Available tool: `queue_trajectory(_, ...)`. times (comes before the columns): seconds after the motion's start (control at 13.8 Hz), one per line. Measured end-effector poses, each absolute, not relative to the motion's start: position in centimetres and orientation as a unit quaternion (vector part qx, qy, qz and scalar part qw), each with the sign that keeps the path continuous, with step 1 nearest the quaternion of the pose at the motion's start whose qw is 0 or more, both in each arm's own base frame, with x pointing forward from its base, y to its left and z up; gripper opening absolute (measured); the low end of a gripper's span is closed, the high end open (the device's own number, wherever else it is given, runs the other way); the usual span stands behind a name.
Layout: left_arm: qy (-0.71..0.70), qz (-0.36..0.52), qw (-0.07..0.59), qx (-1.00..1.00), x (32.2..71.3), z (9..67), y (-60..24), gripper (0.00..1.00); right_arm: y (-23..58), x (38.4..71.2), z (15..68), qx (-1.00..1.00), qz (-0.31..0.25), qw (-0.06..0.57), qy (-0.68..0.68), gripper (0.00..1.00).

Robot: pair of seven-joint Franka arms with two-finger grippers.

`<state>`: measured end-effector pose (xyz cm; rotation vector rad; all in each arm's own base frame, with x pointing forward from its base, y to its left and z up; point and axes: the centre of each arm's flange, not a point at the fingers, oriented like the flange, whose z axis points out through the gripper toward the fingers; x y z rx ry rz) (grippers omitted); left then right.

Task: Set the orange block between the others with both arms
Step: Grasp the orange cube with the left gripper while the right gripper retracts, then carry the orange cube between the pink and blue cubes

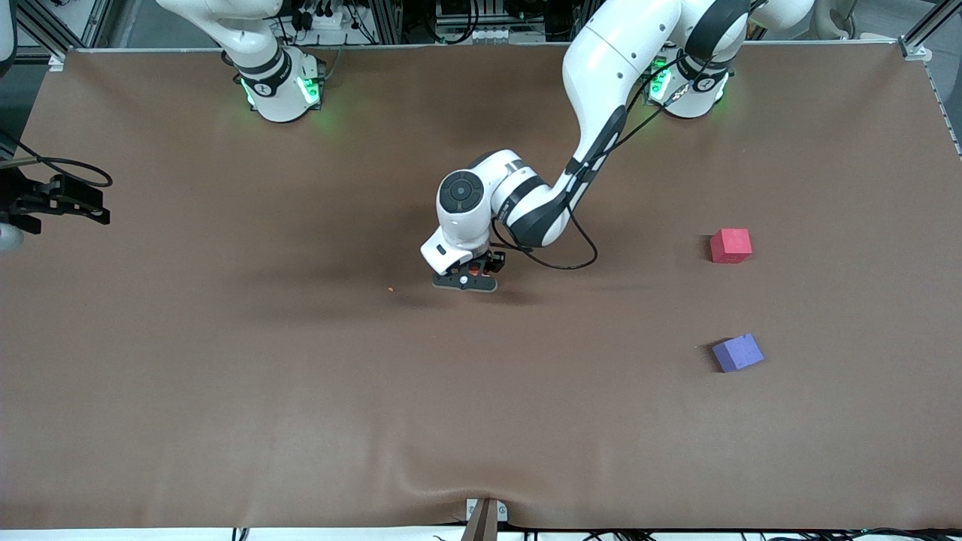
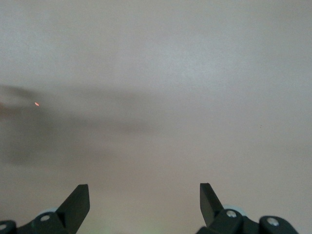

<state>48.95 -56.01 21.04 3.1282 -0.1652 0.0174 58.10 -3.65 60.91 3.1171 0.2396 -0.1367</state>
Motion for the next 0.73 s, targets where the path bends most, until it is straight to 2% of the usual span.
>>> queue_trajectory(0.15, -0.036, 0.023, 0.016, 0.999, 50.9, 23.1, -55.2, 0.50, -3.7, 57.9, 61.2, 0.996, -0.043, 0.006, 0.075, 1.00)
queue_trajectory(0.36, 0.016, 0.057, 0.041, 0.997, 56.8, 31.3, -50.1, 0.50, -4.0, 57.7, 61.5, 0.997, -0.041, 0.003, 0.073, 1.00)
queue_trajectory(0.58, 0.050, 0.057, 0.028, 0.997, 60.5, 39.5, -42.7, 0.50, -3.3, 57.8, 61.5, 0.996, -0.041, 0.002, 0.079, 1.00)
queue_trajectory(0.73, 0.051, 0.040, 0.008, 0.998, 61.7, 42.5, -38.0, 0.50, -3.0, 57.8, 61.5, 0.996, -0.041, 0.003, 0.080, 1.00)
